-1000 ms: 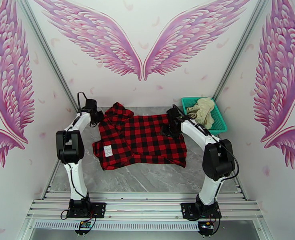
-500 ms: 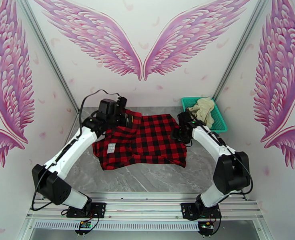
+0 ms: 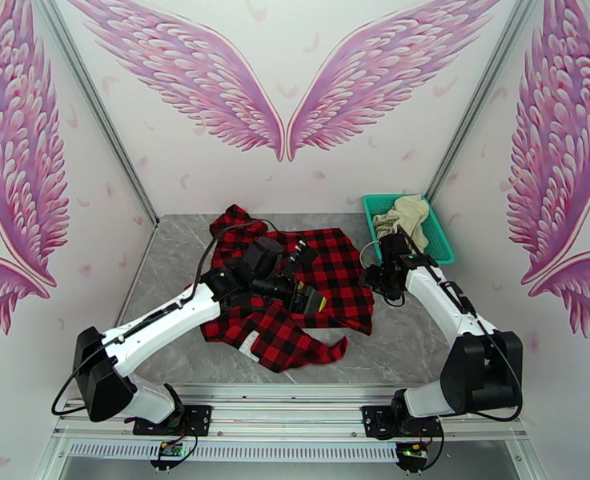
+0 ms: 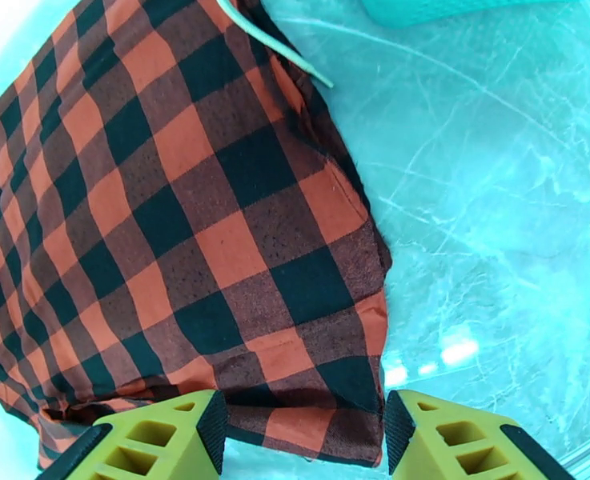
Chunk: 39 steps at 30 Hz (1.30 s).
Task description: Fold and stack the mixed laundry pile
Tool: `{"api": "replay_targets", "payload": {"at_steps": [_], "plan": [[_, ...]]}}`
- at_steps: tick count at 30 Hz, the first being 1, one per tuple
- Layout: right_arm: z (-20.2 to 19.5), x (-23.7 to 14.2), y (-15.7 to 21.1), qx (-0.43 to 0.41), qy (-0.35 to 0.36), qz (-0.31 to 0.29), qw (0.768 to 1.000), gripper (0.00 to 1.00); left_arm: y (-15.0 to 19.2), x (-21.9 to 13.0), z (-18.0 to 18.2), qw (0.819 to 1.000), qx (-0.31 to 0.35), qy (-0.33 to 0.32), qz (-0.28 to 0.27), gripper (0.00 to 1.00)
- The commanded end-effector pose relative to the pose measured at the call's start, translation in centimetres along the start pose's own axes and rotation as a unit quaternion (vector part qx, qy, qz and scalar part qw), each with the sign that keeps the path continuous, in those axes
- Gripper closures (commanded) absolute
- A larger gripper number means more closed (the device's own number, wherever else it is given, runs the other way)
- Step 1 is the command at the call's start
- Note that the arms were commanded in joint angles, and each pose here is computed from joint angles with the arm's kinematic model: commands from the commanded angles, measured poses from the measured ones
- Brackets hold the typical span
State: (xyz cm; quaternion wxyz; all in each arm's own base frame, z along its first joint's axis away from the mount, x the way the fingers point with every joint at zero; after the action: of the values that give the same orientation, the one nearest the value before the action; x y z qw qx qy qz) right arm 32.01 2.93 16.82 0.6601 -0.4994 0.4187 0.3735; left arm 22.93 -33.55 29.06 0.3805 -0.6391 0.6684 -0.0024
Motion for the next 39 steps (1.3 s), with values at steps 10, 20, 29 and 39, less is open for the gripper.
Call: {"api": "replay_targets", "payload": {"at_steps": [10,20,29,39], "plan": [[6.5,4.9,-0.4,-0.069,-0.027,0.023,0.997,0.43,1.2,-7.6,24.8,0.915,-0.253,-0.300,-0.095,0.63],[8.2,11.4,-3.9,-0.082,0.010,0.056,0.995,0.46,-6.6,-7.4,36.4,0.870,-0.309,-0.357,-0.143,0.73],[7.2,12.8,-2.5,-0.085,0.042,0.092,0.991,0.46,-10.1,-7.4,44.4,0.840,-0.361,-0.368,-0.170,0.75],[5.6,13.2,-0.5,-0.089,0.075,0.125,0.985,0.45,-11.3,-8.0,51.3,0.801,-0.421,-0.383,-0.184,0.77]]}}
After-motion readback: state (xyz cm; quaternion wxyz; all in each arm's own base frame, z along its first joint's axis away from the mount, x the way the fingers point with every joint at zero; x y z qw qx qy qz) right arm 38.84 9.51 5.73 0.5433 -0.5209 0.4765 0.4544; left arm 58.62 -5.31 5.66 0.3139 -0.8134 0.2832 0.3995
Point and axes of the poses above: each hand's point on the last joint's axis, 136 mm out from that joint toward the fingers, its own x axis out along the fingers, its own z axis along the line the jaws close on, y = z × x, the point moved 4 cm from there along -x, back along the fingers, and after that the axes turned 12 degrees about -x, right-handed, at the moved point
